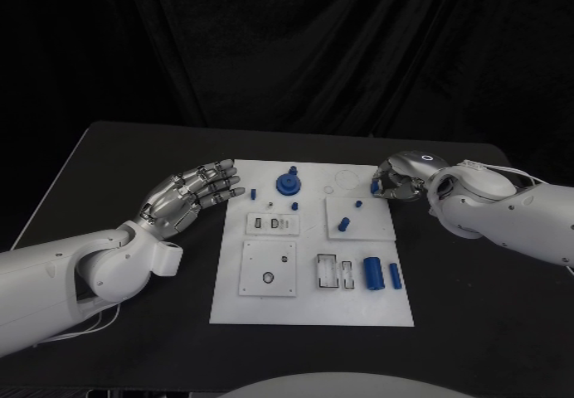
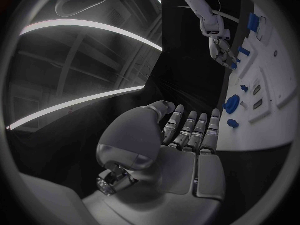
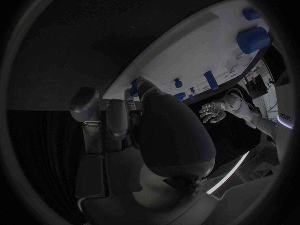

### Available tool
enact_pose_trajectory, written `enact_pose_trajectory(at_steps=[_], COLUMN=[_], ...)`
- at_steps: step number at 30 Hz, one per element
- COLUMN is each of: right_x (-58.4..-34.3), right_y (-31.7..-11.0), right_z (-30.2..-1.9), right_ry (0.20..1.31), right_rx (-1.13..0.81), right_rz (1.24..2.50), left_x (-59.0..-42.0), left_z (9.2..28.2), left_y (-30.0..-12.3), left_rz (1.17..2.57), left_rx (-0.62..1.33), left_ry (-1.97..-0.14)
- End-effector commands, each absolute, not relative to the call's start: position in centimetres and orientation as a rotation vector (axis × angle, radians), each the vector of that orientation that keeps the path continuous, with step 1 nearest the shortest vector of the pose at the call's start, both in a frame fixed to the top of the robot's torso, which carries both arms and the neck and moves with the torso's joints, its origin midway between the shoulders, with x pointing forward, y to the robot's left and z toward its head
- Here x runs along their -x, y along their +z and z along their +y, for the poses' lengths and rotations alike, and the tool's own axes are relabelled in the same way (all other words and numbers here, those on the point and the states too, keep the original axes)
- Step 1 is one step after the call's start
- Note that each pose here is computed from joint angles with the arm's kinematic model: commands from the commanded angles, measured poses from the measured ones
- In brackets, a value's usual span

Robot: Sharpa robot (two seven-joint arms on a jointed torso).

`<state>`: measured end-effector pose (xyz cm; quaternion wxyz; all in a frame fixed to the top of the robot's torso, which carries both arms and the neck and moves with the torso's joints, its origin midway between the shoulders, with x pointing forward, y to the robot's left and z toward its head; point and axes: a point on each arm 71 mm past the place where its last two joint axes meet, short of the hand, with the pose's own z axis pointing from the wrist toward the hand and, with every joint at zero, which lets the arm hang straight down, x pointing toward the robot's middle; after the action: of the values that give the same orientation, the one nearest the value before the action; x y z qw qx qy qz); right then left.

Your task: Assemble the parts on the task board

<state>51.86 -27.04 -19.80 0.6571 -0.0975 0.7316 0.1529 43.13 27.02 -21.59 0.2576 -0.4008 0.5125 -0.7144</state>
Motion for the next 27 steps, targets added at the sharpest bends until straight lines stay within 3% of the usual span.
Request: enact_pose_trajectory(at_steps=[1, 18, 27], right_x=[-51.8, -50.1, -48.3], right_y=[-19.8, -17.8, -15.9], right_z=[-27.1, -26.3, -23.1], right_ry=[0.35, 0.421, 0.496], right_rx=[0.215, 0.189, 0.237], right_rz=[1.637, 1.528, 1.508], left_x=[-43.0, -43.0, -43.0], left_z=[27.0, 27.3, 27.3], left_y=[-21.3, -21.3, -21.3], left_rz=[1.343, 1.343, 1.342], left_rx=[1.065, 1.069, 1.069], left_ry=[-1.978, -1.966, -1.965])
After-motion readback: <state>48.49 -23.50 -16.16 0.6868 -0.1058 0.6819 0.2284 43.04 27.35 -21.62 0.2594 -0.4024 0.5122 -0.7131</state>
